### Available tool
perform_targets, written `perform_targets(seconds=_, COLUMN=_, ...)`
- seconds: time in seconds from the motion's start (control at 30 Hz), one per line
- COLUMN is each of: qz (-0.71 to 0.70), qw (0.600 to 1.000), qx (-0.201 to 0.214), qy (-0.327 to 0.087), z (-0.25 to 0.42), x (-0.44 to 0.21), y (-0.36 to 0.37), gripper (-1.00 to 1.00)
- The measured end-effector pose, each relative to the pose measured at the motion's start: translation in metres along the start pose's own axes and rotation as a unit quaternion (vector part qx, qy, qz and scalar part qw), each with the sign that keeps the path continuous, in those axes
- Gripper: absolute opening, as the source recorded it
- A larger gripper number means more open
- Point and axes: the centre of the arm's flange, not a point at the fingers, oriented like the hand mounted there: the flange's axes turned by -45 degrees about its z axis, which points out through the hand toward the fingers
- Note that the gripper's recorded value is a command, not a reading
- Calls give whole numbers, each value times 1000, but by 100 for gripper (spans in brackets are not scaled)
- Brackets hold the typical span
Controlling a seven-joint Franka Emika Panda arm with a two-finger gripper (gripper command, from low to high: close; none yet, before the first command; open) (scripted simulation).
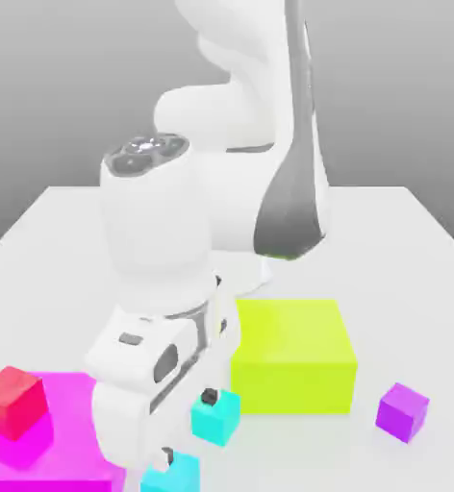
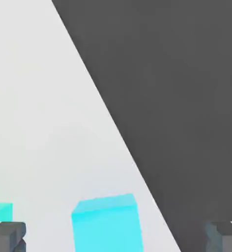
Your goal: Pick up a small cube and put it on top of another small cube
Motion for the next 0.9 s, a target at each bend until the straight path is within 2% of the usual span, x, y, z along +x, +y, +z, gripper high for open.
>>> perform_targets(seconds=0.17, qz=-24, qw=1000, qx=2, qy=-17, z=60, x=-8, y=0, gripper=0)
perform_targets(seconds=0.2, qz=-23, qw=1000, qx=3, qy=-17, z=71, x=-9, y=-1, gripper=-100)
perform_targets(seconds=0.43, qz=-24, qw=1000, qx=4, qy=-17, z=73, x=-9, y=-1, gripper=-100)
perform_targets(seconds=0.6, qz=-28, qw=999, qx=4, qy=-18, z=17, x=-7, y=-2, gripper=-100)
perform_targets(seconds=0.9, qz=-169, qw=985, qx=0, qy=-36, z=-35, x=-8, y=-42, gripper=-100)
